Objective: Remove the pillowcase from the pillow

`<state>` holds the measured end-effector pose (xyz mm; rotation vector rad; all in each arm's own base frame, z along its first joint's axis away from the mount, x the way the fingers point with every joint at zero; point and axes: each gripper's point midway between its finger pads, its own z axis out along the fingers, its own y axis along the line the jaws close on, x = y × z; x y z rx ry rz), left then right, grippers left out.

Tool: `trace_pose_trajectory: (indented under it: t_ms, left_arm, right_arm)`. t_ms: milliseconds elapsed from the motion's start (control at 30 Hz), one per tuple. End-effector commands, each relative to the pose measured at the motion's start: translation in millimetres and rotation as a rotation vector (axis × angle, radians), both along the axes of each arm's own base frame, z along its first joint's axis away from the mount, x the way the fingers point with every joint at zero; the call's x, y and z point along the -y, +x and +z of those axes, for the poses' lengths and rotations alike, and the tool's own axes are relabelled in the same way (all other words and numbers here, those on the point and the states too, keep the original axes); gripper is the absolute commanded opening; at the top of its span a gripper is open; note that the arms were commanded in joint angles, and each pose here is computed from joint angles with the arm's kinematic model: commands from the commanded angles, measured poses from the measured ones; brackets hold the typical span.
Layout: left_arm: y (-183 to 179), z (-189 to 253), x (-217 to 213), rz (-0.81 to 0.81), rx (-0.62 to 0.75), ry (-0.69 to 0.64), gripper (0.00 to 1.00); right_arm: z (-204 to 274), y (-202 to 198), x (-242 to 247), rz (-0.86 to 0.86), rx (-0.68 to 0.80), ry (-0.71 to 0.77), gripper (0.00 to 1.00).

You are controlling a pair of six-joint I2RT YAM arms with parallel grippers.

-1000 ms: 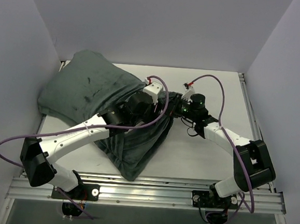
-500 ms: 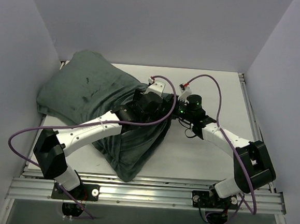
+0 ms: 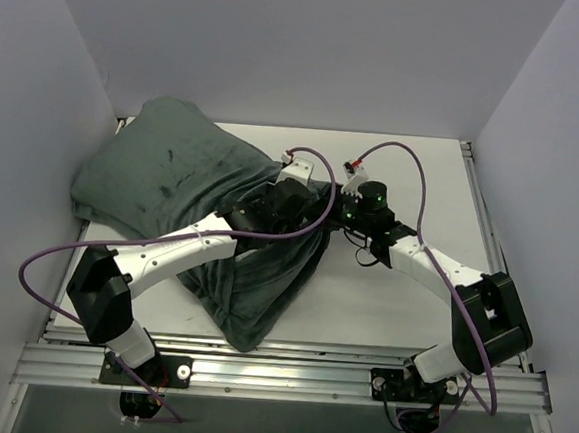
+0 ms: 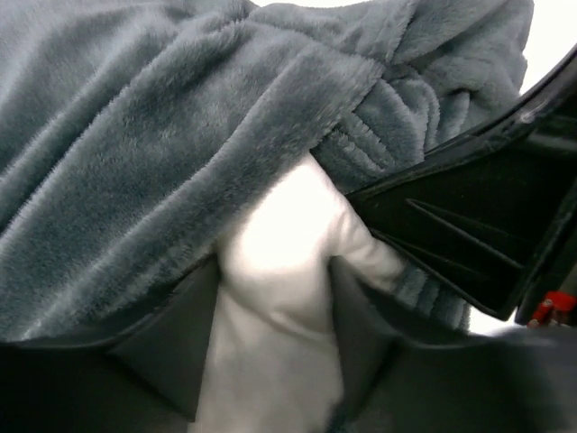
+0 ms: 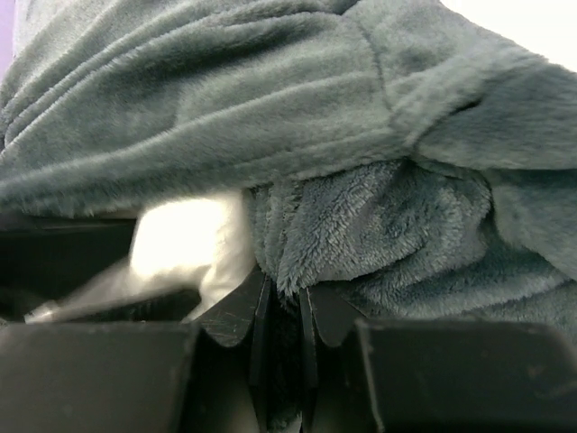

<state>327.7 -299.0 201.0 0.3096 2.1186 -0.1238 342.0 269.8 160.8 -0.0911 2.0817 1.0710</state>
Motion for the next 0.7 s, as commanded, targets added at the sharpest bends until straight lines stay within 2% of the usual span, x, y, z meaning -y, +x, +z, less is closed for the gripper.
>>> trace_pose_trajectory:
  t_ms: [0,33,67,133,267,400,467,667]
  left_arm:
    - [-6,-25,-1,-0.010,-0.071,-0.005,0.47]
    - [-5,-27,-1,-0.009,-0.070,-0.007,0.38]
    - [-4,-23,0,-0.012,-0.056,-0.021,0.18]
    - [-1,-25,-5,-0.002,-0.055,-0.023,0.03]
    - [4,-16,-18,0.028,-0.035,-0.032,0.02]
    - [7,5,-40,0.059,0.006,-0.041,0.02]
    - [8,15,-56,0.078,0.032,-0.038,0.02]
    - [6,33,-94,0.109,0.060,-0.017,0.02]
  right_arm:
    - [72,-6,-25,0.092,0.184,0.094,0.00]
    - [72,-7,-27,0.094,0.184,0.093,0.00]
    - [72,-6,-25,0.088,0.182,0.084,0.00]
    - [72,-6,-24,0.081,0.184,0.071,0.00]
    - [60,-2,-9,0.015,0.153,-0.022,0.04]
    - [36,19,32,-0.183,0.112,-0.194,0.06]
    - [22,18,50,-0.226,0.082,-0.258,0.06]
    - [7,28,114,-0.389,0.002,-0.276,0.04]
